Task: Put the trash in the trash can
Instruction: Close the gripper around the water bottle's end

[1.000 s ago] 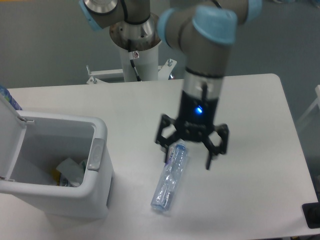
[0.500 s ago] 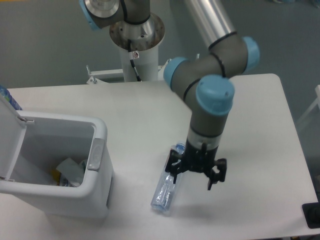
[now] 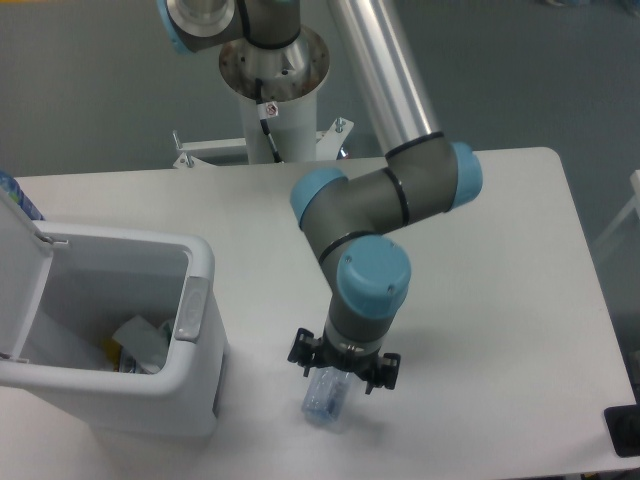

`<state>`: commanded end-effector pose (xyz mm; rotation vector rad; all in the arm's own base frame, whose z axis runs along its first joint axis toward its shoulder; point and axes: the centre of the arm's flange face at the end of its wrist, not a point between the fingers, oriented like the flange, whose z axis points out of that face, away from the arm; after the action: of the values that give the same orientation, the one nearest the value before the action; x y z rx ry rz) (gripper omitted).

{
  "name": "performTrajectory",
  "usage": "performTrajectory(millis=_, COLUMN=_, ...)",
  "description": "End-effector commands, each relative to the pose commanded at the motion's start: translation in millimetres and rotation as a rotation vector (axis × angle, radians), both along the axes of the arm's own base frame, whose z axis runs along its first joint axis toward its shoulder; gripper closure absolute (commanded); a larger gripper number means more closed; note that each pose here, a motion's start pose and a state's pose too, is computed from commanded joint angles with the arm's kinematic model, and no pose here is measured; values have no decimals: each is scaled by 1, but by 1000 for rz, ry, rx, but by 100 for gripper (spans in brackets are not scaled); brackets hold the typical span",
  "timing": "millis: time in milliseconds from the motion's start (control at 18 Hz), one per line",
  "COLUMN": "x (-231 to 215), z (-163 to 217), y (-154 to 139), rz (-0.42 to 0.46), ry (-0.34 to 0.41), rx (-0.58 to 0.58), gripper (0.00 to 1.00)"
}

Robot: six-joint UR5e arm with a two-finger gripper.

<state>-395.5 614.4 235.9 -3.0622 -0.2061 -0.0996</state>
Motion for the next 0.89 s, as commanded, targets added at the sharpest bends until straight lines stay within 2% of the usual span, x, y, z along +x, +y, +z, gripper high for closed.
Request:
performTrajectory(millis=389, x=-8, z=-12, y=14, rz=-11, ry=60, rx=-44, gripper=0)
performTrajectory(millis=889, x=-7, z=-26, y=18, rz=-17, ry=59, rx=-60, gripper=0)
